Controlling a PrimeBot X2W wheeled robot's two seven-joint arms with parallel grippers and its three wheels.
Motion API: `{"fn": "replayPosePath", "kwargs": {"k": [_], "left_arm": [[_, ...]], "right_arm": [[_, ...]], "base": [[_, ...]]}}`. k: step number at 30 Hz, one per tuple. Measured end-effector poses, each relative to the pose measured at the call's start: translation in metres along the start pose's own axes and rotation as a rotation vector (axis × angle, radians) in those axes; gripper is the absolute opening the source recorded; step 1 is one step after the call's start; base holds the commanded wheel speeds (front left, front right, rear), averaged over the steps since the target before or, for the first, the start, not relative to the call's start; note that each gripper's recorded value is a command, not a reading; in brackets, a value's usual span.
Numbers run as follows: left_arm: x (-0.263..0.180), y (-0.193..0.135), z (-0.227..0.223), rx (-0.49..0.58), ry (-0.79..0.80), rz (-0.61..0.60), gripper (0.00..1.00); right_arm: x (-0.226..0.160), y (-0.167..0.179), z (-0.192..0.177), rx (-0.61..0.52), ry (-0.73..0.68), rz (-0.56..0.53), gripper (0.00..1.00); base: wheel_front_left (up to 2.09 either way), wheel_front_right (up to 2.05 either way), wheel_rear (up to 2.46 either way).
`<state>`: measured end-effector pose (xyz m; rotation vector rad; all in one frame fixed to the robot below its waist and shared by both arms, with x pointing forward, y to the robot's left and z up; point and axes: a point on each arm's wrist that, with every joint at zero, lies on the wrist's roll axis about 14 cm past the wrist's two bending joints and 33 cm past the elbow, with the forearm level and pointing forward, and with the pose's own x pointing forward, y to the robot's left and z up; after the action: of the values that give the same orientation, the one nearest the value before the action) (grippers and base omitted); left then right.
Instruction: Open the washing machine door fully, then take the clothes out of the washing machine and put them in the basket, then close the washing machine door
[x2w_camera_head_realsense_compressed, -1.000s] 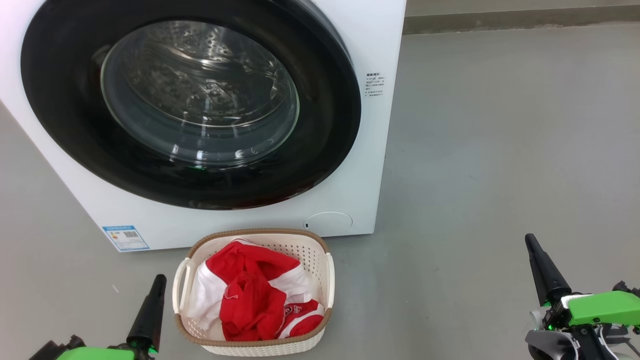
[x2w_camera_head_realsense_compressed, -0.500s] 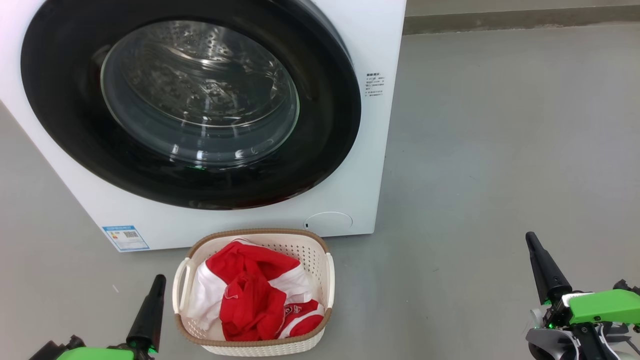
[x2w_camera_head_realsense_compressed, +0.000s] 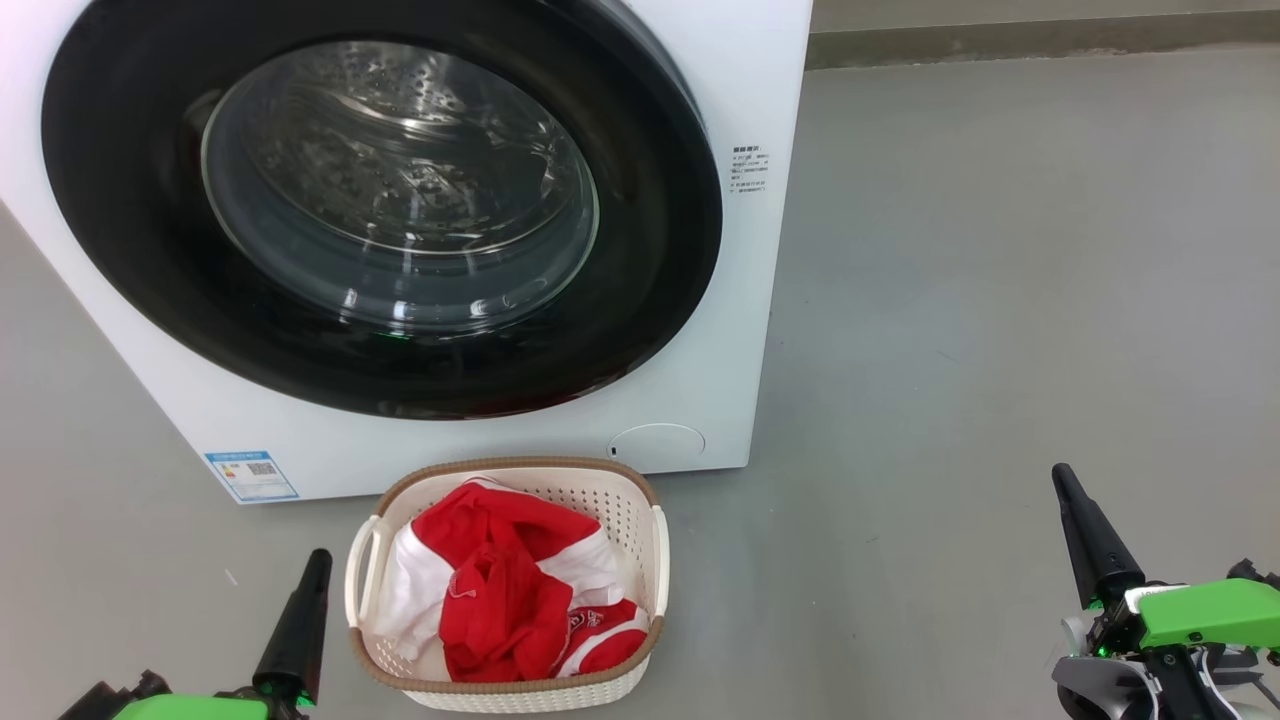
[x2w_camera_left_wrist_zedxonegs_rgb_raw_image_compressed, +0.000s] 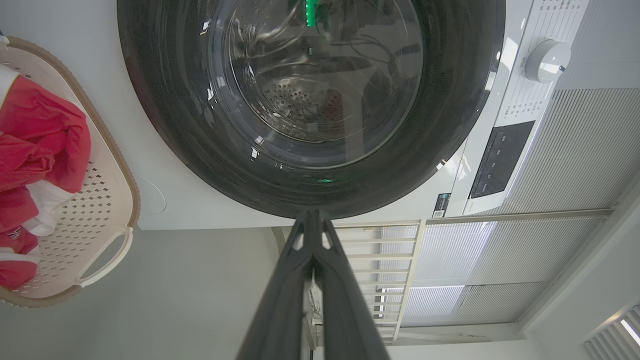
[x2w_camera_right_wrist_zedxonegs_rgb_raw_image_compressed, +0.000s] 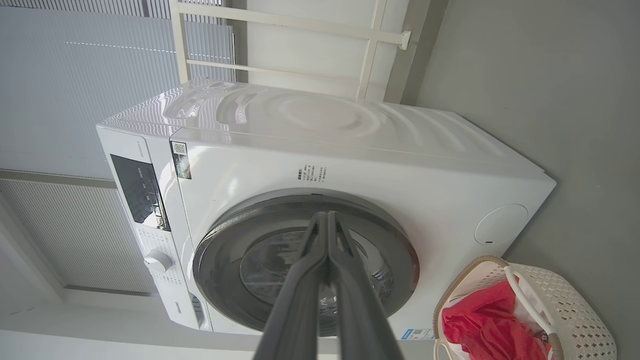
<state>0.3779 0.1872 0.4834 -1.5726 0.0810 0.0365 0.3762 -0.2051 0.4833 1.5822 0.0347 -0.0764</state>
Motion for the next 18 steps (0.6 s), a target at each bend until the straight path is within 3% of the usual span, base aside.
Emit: {"fn": "replayPosePath", "kwargs": {"k": [18], "left_arm": [[0.0000, 0.0000, 0.0000, 0.000, 0.000, 0.000, 0.00]], "right_arm": [[0.0000, 0.0000, 0.0004, 0.000, -0.001, 0.000, 0.00]], "base": [[0.00, 0.00, 0.00]]}}
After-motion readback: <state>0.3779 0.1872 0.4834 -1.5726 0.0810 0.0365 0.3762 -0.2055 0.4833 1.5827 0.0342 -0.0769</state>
